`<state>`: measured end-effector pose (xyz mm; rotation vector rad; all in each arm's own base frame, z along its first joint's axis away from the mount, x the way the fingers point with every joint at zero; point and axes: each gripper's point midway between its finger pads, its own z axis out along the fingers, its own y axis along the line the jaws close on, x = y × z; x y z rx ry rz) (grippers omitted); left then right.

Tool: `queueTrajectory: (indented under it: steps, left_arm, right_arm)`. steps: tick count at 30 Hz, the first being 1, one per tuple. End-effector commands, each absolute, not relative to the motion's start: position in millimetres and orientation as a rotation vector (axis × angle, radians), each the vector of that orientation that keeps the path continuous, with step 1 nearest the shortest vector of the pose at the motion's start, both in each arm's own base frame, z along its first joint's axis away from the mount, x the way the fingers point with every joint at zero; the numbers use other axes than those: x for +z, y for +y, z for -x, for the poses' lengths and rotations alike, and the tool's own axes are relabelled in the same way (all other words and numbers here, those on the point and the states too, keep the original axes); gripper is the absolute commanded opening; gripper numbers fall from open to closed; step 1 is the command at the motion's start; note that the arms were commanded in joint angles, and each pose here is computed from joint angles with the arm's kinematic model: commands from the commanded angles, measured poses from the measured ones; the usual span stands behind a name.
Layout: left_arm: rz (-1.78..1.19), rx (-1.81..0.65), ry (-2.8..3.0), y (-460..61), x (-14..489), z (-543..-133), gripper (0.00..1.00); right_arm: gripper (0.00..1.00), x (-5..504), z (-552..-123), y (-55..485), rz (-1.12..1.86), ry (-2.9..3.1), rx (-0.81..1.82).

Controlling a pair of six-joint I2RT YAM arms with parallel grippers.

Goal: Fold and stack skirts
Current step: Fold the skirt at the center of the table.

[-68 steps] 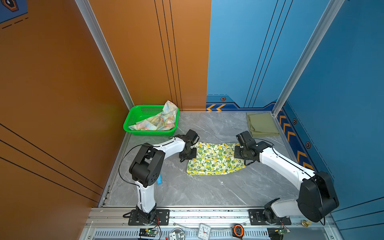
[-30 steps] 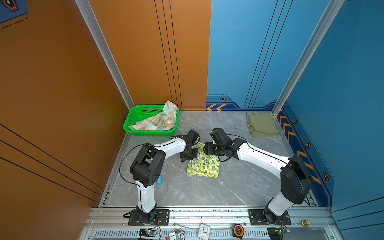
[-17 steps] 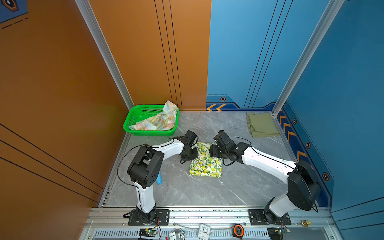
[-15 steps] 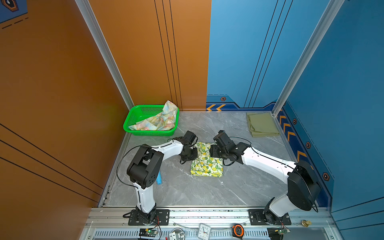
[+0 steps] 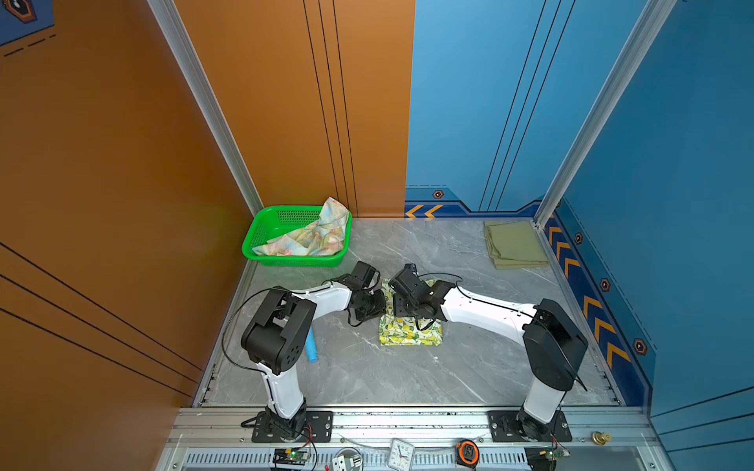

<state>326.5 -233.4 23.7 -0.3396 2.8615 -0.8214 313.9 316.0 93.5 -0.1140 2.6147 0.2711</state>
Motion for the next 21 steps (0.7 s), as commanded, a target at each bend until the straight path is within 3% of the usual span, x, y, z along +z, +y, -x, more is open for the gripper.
queueTrajectory:
  steps: [1, 21]
  left_arm:
    - [0.430, -0.846, 2.902, -230, 13, -313, 0.03]
    - [0.599, -0.986, 2.823, -222, 10, -322, 0.02]
  right_arm:
    - [0.60, 90, -320, 310, 0.103, 2.623, 0.159]
    - [0.51, 41, -338, 318, 0.097, 2.663, -0.002]
